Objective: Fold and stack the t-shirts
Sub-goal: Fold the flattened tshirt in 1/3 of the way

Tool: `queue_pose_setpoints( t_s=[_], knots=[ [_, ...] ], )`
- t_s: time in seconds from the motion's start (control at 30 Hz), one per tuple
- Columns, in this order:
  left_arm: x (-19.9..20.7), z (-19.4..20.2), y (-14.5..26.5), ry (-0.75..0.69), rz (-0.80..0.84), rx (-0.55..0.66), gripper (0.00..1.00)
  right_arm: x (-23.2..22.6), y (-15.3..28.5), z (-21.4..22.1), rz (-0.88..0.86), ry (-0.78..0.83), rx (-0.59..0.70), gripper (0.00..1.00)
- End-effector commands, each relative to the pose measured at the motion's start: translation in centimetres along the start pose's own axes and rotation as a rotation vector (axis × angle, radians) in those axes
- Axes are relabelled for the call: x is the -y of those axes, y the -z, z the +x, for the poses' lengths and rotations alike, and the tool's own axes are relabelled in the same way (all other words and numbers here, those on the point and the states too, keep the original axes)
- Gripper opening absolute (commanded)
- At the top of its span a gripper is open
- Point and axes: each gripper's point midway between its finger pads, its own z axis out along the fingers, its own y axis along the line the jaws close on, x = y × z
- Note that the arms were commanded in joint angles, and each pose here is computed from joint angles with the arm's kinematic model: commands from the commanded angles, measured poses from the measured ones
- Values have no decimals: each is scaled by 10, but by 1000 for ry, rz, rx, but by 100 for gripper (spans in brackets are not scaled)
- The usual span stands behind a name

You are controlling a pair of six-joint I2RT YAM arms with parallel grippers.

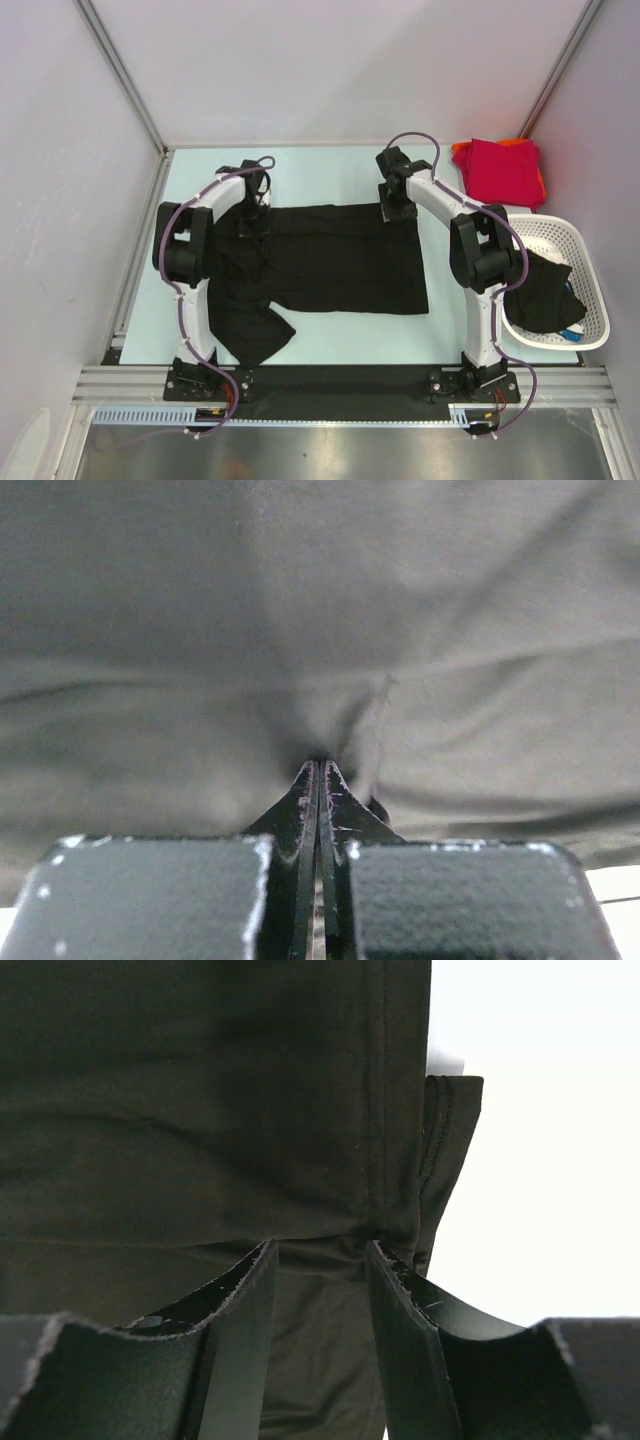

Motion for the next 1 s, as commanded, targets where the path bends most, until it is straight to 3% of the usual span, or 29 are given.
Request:
queue_pose_setpoints(
  t_s=[0.0,0.17,0.63,0.73,0.8,0.83,0.9,0.93,0.97],
  knots=[
    [5,-9,19,-12,2,60,0,4,7,-10,12,8,31,46],
    [-2,17,23,-10,-14,26,0,10,7,-12,14,-3,36,46],
    [0,141,21,-8,-1,-158,0,4,0,-16,-23,-19,28,46],
    [2,125,34,-17,-17,-60,0,4,1,-16,-22,-18,28,45],
    [9,96,59,-17,-2,67,0,3,3,-17,-24,-19,36,45],
    [11,85,68,-10,-3,112,5,3,4,-17,-26,-18,38,45],
    [16,56,91,-7,0,217,27,2,4,-19,-27,-21,44,45],
    [18,47,97,1,0,250,44,2,4,-21,-25,-24,48,45],
    [19,31,105,11,-6,305,50,4,2,-22,-20,-26,49,45]
  ],
)
